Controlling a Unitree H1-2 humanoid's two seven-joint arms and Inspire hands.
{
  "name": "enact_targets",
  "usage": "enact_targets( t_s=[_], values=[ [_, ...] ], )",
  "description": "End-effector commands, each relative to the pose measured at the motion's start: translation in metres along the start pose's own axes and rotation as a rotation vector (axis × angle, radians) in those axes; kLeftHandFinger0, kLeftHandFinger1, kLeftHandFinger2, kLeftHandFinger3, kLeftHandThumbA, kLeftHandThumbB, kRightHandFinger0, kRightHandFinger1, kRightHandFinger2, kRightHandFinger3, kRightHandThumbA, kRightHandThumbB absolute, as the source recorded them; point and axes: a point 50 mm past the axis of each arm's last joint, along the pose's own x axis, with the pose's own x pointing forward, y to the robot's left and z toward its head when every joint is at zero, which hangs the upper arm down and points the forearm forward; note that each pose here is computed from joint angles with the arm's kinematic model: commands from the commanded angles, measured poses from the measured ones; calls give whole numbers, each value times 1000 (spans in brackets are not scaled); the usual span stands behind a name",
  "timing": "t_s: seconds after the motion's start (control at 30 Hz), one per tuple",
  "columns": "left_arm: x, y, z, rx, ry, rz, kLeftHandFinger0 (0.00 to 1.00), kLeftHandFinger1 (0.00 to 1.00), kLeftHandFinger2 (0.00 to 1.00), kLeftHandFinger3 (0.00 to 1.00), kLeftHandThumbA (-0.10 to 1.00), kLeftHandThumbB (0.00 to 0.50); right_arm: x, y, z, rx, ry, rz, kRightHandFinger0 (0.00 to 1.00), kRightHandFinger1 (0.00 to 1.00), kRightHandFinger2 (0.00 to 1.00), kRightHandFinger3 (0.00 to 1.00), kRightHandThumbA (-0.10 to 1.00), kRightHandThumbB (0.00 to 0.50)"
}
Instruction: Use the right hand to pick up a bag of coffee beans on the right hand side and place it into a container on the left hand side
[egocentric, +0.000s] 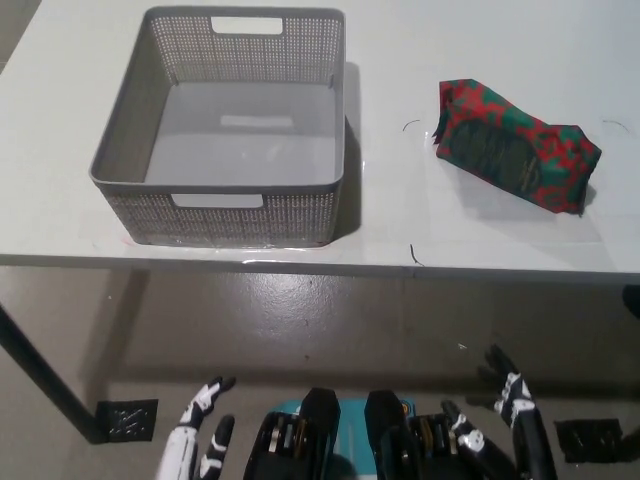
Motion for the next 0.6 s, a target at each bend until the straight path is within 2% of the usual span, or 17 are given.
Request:
enact_targets(
  t_s=[0.0, 0.07, 0.17, 0.2, 0.23, 0.3, 0.4, 0.43, 0.5, 0.53, 0.57],
  values=[
    [2, 7, 10, -17, -71, 19, 1000, 1000, 1000, 1000, 1000, 255, 24, -15, 35, -53, -180, 8, 721, 919, 990, 1000, 876, 500],
    [-1, 7, 10, -21, -73, 16, 1000, 1000, 1000, 1000, 1000, 285, 31, -22, 46, -53, -213, 7, 724, 923, 1000, 1000, 846, 500],
    [-12, 7, 7, -11, -75, 4, 1000, 1000, 1000, 1000, 1000, 312, 41, -35, 66, -99, -272, -3, 724, 947, 1000, 1000, 872, 500],
    [-13, 8, 7, -14, -75, 4, 1000, 1000, 1000, 1000, 1000, 334, 47, -39, 77, -120, -299, -15, 790, 984, 1000, 1000, 906, 500],
    [-15, 8, 6, -17, -72, 4, 1000, 1000, 1000, 1000, 1000, 336, 53, -43, 86, -135, -323, -23, 819, 1000, 1000, 1000, 913, 500],
    [-19, 10, 4, -8, -74, -1, 1000, 1000, 1000, 1000, 1000, 366, 66, -50, 105, -166, -380, -26, 936, 1000, 1000, 1000, 926, 500],
    [-26, 15, 1, 4, -72, 1, 1000, 1000, 1000, 1000, 1000, 400, 84, -56, 129, -217, -426, -25, 877, 1000, 1000, 1000, 970, 500],
    [-29, 16, -1, 4, -65, 2, 1000, 1000, 1000, 1000, 1000, 418, 89, -57, 136, -208, -433, -19, 912, 1000, 1000, 1000, 954, 500],
    [-35, 18, -4, 1, -53, 5, 1000, 1000, 1000, 1000, 1000, 455, 106, -63, 157, -284, -454, -18, 937, 1000, 1000, 1000, 1000, 500],
    [-38, 19, -4, 5, -47, 3, 1000, 1000, 1000, 1000, 1000, 474, 116, -67, 171, -317, -471, -26, 1000, 1000, 1000, 1000, 1000, 500],
    [-40, 20, -4, 8, -42, 4, 1000, 1000, 1000, 1000, 1000, 479, 120, -67, 175, -326, -475, -27, 1000, 1000, 1000, 1000, 1000, 500]
  ],
)
